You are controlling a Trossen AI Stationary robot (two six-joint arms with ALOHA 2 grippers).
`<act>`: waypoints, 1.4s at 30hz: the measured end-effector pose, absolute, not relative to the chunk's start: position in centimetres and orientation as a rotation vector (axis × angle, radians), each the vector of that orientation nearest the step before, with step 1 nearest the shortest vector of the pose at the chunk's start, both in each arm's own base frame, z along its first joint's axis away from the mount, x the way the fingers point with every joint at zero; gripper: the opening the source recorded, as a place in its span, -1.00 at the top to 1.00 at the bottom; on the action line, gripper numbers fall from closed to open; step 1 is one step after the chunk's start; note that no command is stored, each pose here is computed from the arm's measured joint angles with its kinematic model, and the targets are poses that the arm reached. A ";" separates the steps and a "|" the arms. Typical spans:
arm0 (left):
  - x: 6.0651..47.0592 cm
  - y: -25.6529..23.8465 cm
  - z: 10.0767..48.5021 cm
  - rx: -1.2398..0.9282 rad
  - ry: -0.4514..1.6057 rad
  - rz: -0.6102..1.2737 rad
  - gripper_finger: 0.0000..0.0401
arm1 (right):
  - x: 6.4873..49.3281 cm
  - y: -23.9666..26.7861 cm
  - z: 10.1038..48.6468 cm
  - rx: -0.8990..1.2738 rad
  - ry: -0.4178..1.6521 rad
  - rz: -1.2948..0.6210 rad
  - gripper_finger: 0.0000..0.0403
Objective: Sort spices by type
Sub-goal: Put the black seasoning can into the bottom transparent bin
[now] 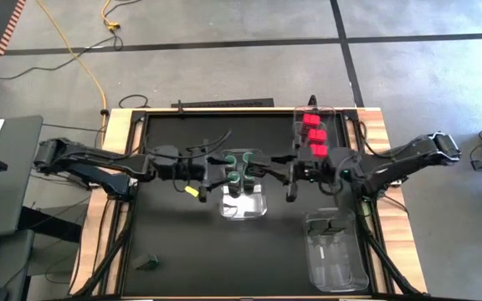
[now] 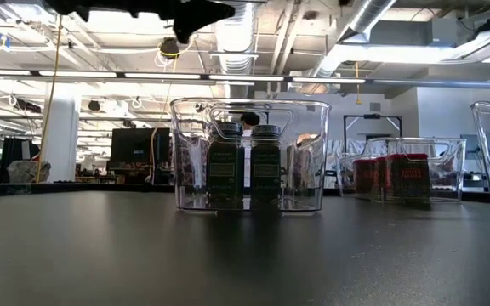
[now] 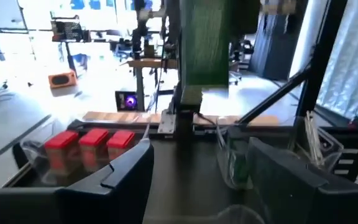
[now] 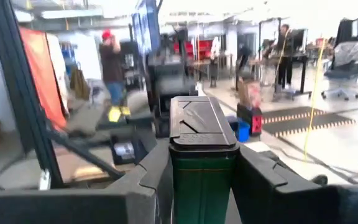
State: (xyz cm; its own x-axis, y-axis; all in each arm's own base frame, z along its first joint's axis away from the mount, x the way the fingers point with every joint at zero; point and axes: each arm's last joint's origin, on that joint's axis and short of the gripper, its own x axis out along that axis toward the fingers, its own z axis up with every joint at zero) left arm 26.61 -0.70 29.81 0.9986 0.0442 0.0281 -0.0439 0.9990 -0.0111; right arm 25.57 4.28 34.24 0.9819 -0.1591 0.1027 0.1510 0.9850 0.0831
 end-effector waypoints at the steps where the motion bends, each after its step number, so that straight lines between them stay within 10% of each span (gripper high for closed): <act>1: 26.9 -0.6 30.0 -0.010 -0.031 0.043 -0.22 | 25.9 4.1 34.0 0.068 -0.091 -0.155 0.25; 33: 30.1 1.0 30.4 -0.162 -0.067 -0.029 -0.22 | 28.9 2.2 34.0 -0.020 -0.046 -0.100 0.24; 42: 31.7 1.0 30.5 -0.125 0.000 -0.057 0.17 | 28.8 2.2 33.7 -0.017 -0.021 -0.101 0.24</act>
